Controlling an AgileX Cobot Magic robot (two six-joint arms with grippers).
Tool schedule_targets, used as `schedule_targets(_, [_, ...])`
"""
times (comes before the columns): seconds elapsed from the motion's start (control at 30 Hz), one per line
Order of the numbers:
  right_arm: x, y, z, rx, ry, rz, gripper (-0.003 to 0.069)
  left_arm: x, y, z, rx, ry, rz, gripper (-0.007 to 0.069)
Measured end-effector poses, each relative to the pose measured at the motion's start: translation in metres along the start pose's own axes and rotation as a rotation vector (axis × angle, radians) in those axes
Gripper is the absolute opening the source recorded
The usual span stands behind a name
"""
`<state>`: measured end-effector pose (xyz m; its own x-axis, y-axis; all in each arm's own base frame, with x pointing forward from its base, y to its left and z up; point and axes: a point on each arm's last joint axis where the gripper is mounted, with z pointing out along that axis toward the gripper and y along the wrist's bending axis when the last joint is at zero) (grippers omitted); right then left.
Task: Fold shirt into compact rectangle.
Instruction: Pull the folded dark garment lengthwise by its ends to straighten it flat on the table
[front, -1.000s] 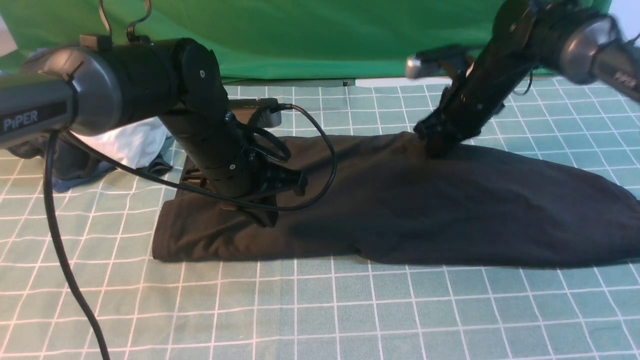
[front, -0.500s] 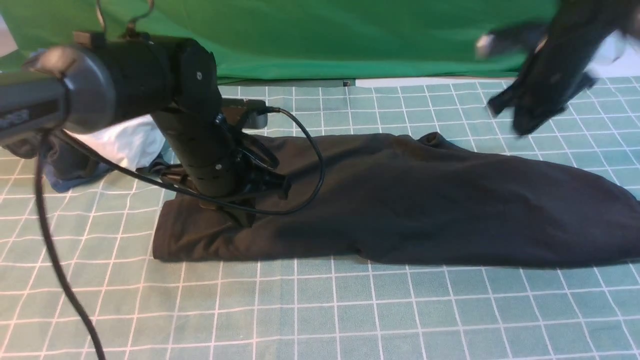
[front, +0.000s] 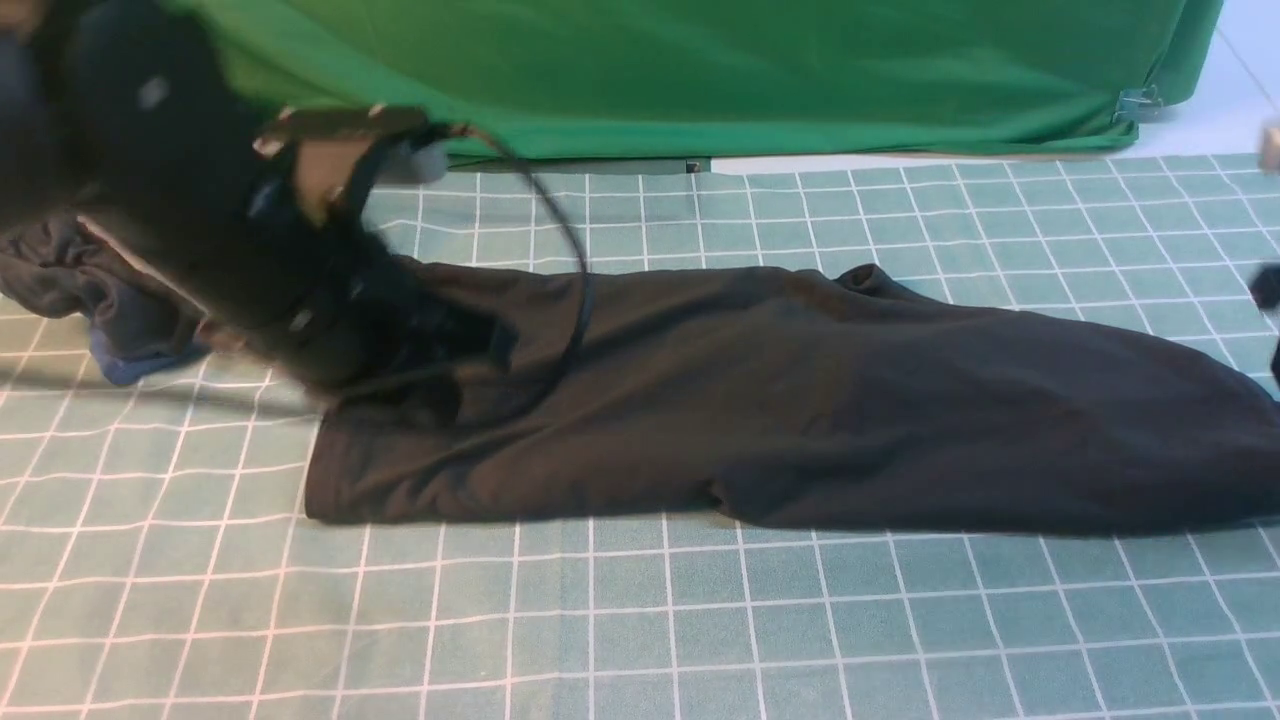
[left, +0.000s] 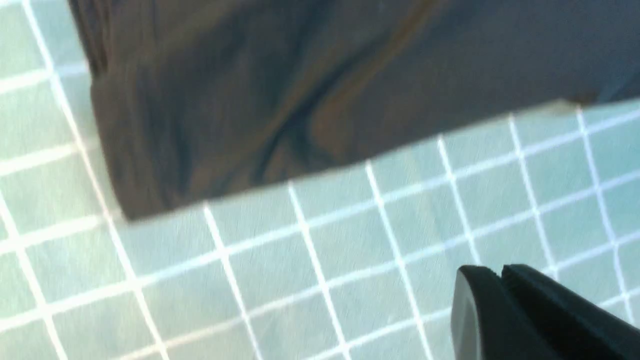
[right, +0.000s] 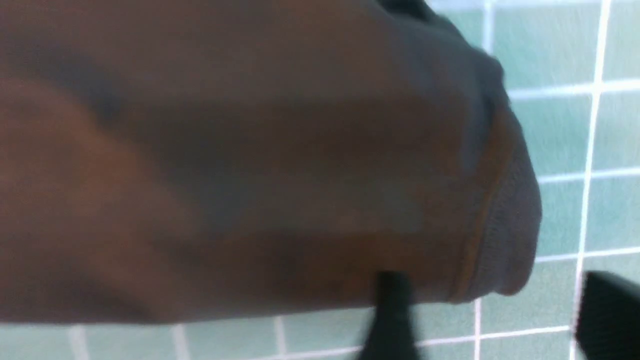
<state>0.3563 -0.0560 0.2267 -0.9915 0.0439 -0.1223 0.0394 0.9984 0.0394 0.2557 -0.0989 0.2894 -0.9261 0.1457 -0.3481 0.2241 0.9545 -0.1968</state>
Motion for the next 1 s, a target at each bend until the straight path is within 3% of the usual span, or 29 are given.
schedule_targets(0.03, [0.000,-0.003,0.006,0.001,0.004,0.009,0.0555,0.008,0.001,-0.001,0.003,-0.011,-0.003,0.0008])
schedule_targets(0.17, [-0.007,-0.007,0.024,0.005,-0.010,0.014,0.0636,0.032,0.005,0.005,0.018,-0.027,-0.033,0.0008])
schedule_targets(0.43, [-0.012,-0.011,0.067,-0.005,0.067,0.022,0.0630,0.050,0.008,0.013,0.026,-0.010,-0.061,0.0008])
schedule_targets(0.5, [-0.011,-0.011,0.072,-0.008,0.084,0.025,0.0592,0.050,0.008,0.013,0.026,-0.010,-0.062,0.0008])
schedule_targets(0.57, [-0.011,-0.010,0.073,-0.019,0.085,0.028,0.0486,0.049,0.008,0.013,0.027,-0.017,-0.063,0.0008])
schedule_targets(0.6, [-0.011,-0.010,0.073,-0.020,0.086,0.025,0.0475,0.049,0.008,0.013,0.027,-0.017,-0.063,0.0008])
schedule_targets(0.77, [-0.011,-0.008,0.073,-0.036,0.081,0.006,0.0111,0.048,0.007,0.013,0.032,-0.031,-0.074,0.0008])
schedule_targets(0.87, [-0.011,-0.009,0.073,-0.034,0.082,-0.008,0.0047,0.048,0.007,0.013,0.032,-0.033,-0.074,0.0008])
schedule_targets(1.0, [-0.010,-0.022,0.062,0.025,0.069,0.020,0.0035,0.048,0.007,0.013,0.032,-0.032,-0.063,0.0008])
